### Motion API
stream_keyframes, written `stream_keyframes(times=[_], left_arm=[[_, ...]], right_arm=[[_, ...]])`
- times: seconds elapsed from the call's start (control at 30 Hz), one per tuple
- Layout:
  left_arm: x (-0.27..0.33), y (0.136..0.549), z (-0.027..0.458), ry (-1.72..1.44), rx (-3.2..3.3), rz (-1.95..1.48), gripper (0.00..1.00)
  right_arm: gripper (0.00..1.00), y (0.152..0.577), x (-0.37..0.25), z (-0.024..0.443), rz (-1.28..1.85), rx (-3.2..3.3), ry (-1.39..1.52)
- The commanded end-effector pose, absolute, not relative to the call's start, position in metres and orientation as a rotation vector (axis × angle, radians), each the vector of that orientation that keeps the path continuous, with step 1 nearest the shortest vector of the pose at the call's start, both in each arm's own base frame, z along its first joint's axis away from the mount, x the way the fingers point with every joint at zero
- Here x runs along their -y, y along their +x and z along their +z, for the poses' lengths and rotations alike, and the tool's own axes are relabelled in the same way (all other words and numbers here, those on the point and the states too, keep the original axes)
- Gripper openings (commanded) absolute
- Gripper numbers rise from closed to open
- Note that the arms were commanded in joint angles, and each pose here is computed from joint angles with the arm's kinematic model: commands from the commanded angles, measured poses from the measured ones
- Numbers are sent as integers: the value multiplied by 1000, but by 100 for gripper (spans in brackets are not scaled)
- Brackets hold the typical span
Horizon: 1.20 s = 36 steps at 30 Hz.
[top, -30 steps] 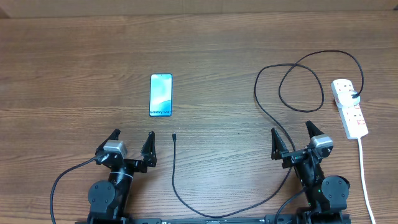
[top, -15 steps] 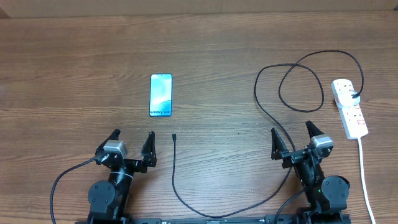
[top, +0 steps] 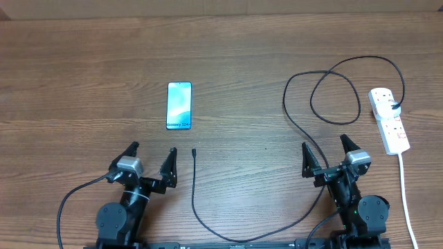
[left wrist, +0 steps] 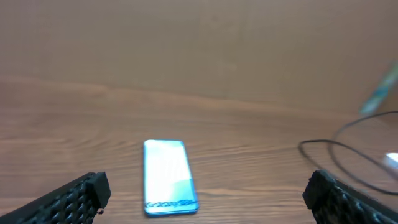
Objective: Plug charger to phone and switch on socket
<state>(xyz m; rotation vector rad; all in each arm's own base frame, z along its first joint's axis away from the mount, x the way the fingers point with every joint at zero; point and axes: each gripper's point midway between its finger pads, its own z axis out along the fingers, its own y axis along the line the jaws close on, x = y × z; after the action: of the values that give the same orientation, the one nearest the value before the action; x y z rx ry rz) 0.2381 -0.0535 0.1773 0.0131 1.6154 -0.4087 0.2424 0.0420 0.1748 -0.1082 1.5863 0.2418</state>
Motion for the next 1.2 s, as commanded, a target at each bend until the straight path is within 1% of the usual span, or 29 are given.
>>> stream_keyframes(times=[0.0, 0.27, 0.37, 0.47, 0.6, 0.7, 0.77, 0.93, 0.97, 1.0, 1.03, 1.07, 1.17], left_arm=[[67, 220, 237, 39, -1523, -542, 100], [63, 181, 323, 29, -1556, -547, 100], [70, 172, 357, 90, -1601, -556, 100], [79, 168, 396, 155, -1667, -569, 100], [88, 178, 431, 217, -1786, -587, 100], [93, 190, 441, 230, -1901, -611, 100], [95, 201, 436, 208, -2006, -627, 100], [109, 231, 397, 181, -2250, -739, 100], [109, 237, 387, 167, -2299, -743, 98], [109, 241, 377, 152, -2347, -749, 69], [110, 246, 367, 137, -2396, -755, 23], [110, 251, 357, 121, -2445, -762, 4], [112, 263, 328, 77, -2580, -777, 4]], right_arm=[[100, 243, -42, 170, 236, -1595, -108], [100, 243, -42, 170, 236, -1595, -108], [100, 243, -42, 170, 236, -1595, -108], [100, 243, -42, 170, 236, -1595, -108], [100, 243, -42, 170, 236, -1595, -108], [100, 243, -42, 170, 236, -1595, -108], [100, 243, -42, 170, 236, -1595, -109], [100, 243, -42, 170, 236, -1595, -108], [100, 243, -42, 170, 236, -1595, -108], [100, 243, -42, 170, 236, -1595, -109], [100, 243, -42, 170, 236, -1595, -108], [100, 243, -42, 170, 236, -1595, -109], [100, 243, -42, 170, 236, -1595, -109]])
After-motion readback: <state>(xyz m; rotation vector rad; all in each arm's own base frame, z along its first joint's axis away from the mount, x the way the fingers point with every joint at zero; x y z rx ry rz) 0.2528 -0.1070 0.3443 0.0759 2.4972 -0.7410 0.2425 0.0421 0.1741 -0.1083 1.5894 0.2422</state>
